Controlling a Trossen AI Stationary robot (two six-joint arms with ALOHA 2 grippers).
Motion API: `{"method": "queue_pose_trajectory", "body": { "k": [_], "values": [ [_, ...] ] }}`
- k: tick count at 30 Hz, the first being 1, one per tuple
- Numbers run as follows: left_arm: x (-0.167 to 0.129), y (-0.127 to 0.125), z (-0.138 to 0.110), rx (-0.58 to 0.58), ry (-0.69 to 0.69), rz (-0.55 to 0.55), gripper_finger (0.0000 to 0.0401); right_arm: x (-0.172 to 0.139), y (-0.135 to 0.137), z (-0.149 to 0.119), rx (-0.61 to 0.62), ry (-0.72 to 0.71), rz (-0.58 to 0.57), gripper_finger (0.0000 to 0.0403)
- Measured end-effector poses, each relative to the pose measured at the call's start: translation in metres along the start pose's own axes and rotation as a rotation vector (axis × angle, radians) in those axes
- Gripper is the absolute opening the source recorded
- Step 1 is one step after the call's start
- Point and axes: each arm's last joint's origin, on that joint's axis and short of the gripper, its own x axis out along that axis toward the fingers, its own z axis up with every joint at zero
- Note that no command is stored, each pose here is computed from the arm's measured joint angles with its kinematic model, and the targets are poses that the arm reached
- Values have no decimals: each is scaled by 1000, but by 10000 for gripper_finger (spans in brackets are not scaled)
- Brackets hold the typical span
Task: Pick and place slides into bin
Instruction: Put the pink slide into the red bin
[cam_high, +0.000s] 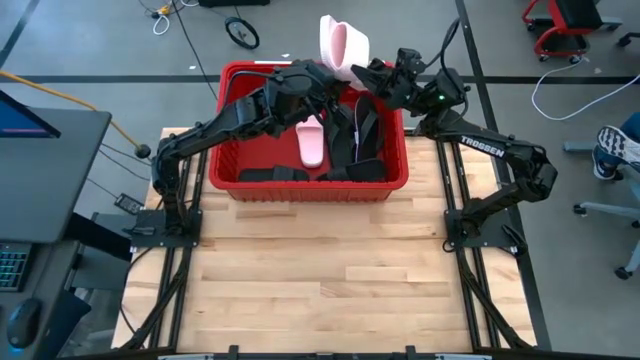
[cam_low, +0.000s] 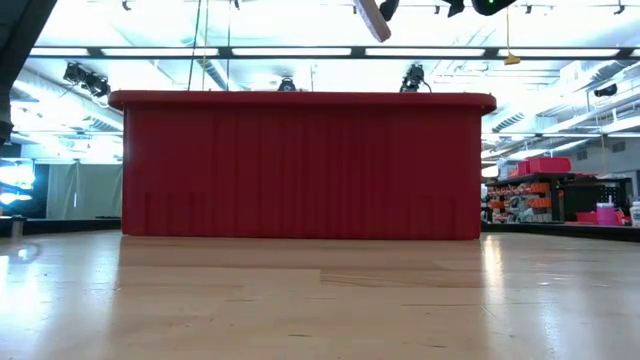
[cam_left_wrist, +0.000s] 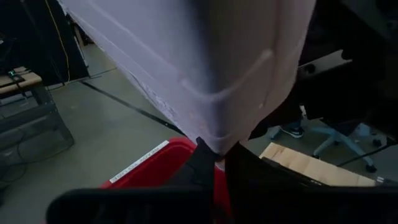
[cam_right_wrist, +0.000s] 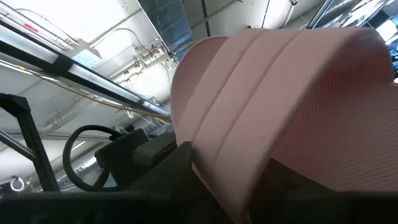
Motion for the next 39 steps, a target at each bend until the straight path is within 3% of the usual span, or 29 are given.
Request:
{"method": "queue_pose_trajectory", "body": {
  "k": [4,8,14,19,23,30,36,39],
  "values": [
    [-5,2,-3,30,53,-3,58,-2,-4,2,-35,-21,-36,150],
    [-22,10,2,48,92,-1,120,-6,-9,10,-77,-61,-96,146],
    [-51,26,26,-10,7,17,200,-11,-26,3,-111,53,-235,74],
    [-58,41,31,-129,3,33,236,-12,-28,-1,-178,82,-278,12],
    [-58,44,25,-100,69,42,238,-11,-29,-3,-197,74,-316,25],
    [-84,58,57,-100,-50,35,206,-20,-59,-46,-18,367,-556,9],
    [-111,69,82,-123,-213,14,187,-2,-79,-80,134,371,-480,16],
    [-127,76,91,-127,-257,13,186,8,-99,-105,193,364,-497,11]
  ]
}}
